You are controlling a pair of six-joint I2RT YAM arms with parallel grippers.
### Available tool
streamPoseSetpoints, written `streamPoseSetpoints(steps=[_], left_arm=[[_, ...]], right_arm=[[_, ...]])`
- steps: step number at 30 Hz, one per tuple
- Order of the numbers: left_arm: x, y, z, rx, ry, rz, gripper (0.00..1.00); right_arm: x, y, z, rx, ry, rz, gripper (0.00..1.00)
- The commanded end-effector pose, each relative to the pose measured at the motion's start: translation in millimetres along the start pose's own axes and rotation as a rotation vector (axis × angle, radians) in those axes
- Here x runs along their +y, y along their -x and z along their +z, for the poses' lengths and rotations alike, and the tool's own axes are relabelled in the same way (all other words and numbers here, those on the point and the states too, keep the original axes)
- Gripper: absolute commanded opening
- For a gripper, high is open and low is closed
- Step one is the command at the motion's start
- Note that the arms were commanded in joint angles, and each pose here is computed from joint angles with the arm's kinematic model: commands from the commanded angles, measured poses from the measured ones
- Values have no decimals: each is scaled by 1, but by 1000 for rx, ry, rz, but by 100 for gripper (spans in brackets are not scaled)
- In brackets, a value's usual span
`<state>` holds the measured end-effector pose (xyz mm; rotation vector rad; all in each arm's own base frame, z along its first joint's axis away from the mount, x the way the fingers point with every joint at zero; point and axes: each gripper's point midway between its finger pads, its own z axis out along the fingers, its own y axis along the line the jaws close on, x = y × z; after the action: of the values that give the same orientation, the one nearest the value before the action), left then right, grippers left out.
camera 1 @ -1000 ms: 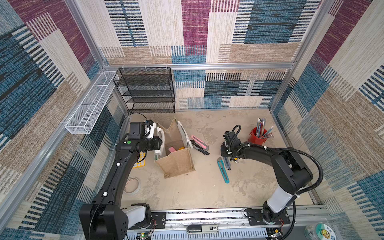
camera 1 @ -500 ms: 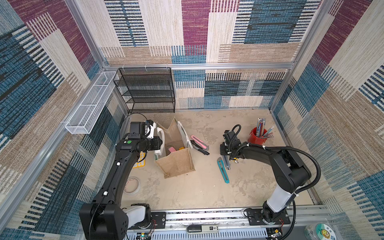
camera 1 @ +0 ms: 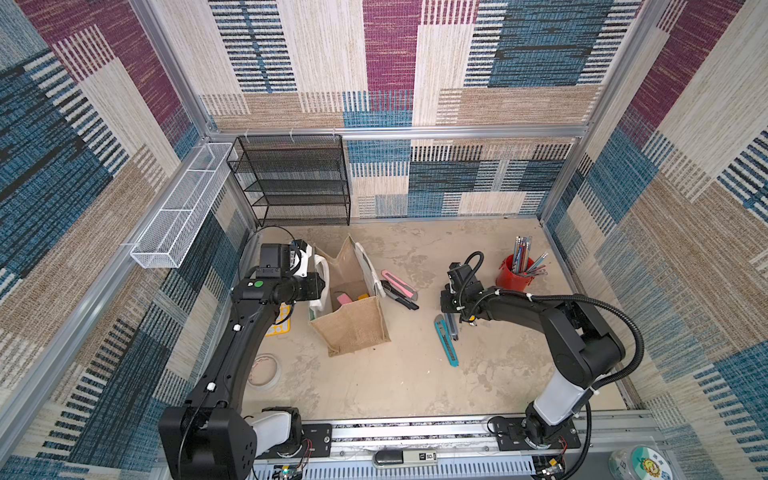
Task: Place the art knife into the pouch
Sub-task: Pick up the utility knife at the center of the board.
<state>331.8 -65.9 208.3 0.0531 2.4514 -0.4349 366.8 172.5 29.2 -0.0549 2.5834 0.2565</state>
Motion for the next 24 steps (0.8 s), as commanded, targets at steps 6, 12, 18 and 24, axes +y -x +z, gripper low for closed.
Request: streamPoseSetpoints(steps=[6,12,18,24], left_arm=[[-4,-1,-1,8,-24,7,27],[-4,-1,-1,8,-27,6,27],[-5,-1,0,9,-29,5,27],[-5,-1,0,11,-29,5,27]], right_arm=[[-13,-34,3,116,-45,3,31],[-20,-38,6,133,-80,-3,31],[-28,-43,9,156,-129,-19,32],[-30,-45,10,164,-155,-36,34]])
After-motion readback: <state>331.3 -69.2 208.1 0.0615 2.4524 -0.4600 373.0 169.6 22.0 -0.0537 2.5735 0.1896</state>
